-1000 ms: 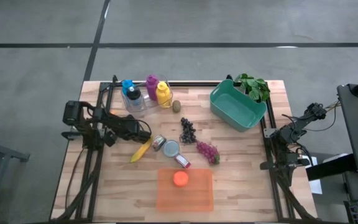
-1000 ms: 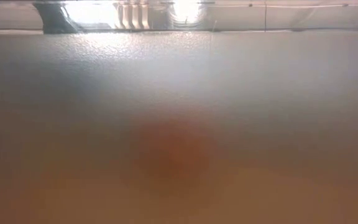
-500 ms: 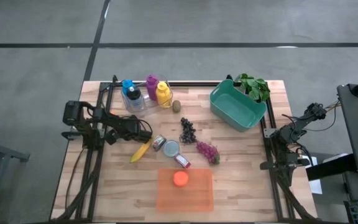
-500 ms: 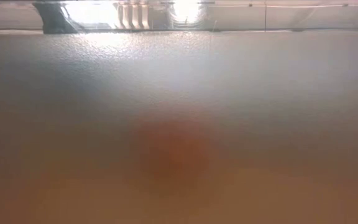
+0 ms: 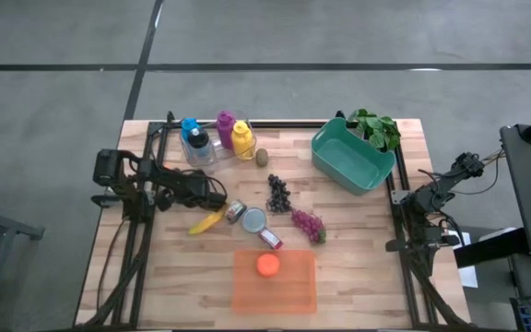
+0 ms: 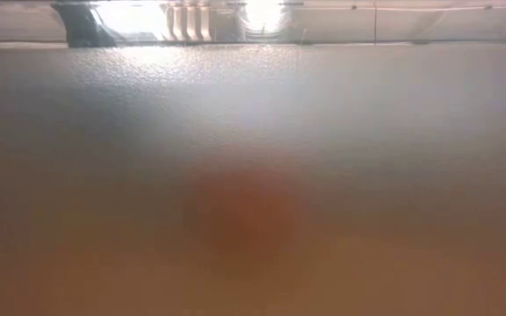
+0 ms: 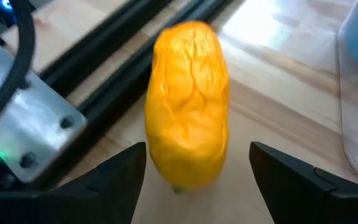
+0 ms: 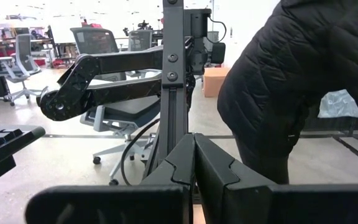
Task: Pick & Place Food Item
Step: Put the yellow mango into the orange bin
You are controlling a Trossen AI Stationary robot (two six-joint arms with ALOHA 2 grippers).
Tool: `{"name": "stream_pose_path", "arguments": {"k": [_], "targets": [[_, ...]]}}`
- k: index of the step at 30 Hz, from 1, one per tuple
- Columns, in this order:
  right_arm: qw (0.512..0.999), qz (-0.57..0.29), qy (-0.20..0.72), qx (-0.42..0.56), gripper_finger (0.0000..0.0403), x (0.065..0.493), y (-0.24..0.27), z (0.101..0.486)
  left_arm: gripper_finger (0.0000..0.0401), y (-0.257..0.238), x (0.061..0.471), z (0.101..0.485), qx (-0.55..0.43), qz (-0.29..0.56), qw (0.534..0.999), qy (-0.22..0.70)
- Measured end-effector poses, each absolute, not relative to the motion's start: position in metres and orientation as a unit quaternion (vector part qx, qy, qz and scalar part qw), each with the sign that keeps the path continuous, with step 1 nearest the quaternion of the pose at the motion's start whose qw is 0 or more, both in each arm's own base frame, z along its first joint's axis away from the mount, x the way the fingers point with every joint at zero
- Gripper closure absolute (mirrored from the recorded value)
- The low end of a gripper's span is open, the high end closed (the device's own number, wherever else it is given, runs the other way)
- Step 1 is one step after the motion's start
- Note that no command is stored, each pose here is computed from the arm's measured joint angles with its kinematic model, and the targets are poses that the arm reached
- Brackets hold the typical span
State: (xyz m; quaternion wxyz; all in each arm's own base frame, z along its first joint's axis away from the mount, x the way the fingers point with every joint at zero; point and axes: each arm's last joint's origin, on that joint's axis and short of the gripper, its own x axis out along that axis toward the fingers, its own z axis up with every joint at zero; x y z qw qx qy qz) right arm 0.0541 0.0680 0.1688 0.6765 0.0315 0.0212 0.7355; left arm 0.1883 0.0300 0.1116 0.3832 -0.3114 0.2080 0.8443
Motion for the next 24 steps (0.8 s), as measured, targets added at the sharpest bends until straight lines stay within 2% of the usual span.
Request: {"name": "stream_pose_path", "arguments": {"k": [5, 18, 21, 24], "targets": [[0.677, 0.735, 0.021, 0.032, 0.0395, 0.054, 0.068, 0.169, 0.0112, 0.033, 0.181, 0.111, -0.285, 0.853, 0.386, 0.203], [0.677, 0.735, 0.021, 0.032, 0.0395, 0.054, 0.068, 0.169, 0.0116, 0.033, 0.171, 0.096, -0.308, 0.849, 0.390, 0.178], [0.677, 0.735, 0.021, 0.032, 0.0395, 0.054, 0.068, 0.169, 0.0138, 0.033, 0.171, 0.095, -0.310, 0.846, 0.394, 0.183], [0.677, 0.735, 0.021, 0.032, 0.0395, 0.054, 0.068, 0.169, 0.0178, 0.034, 0.171, 0.094, -0.309, 0.844, 0.396, 0.186]]}}
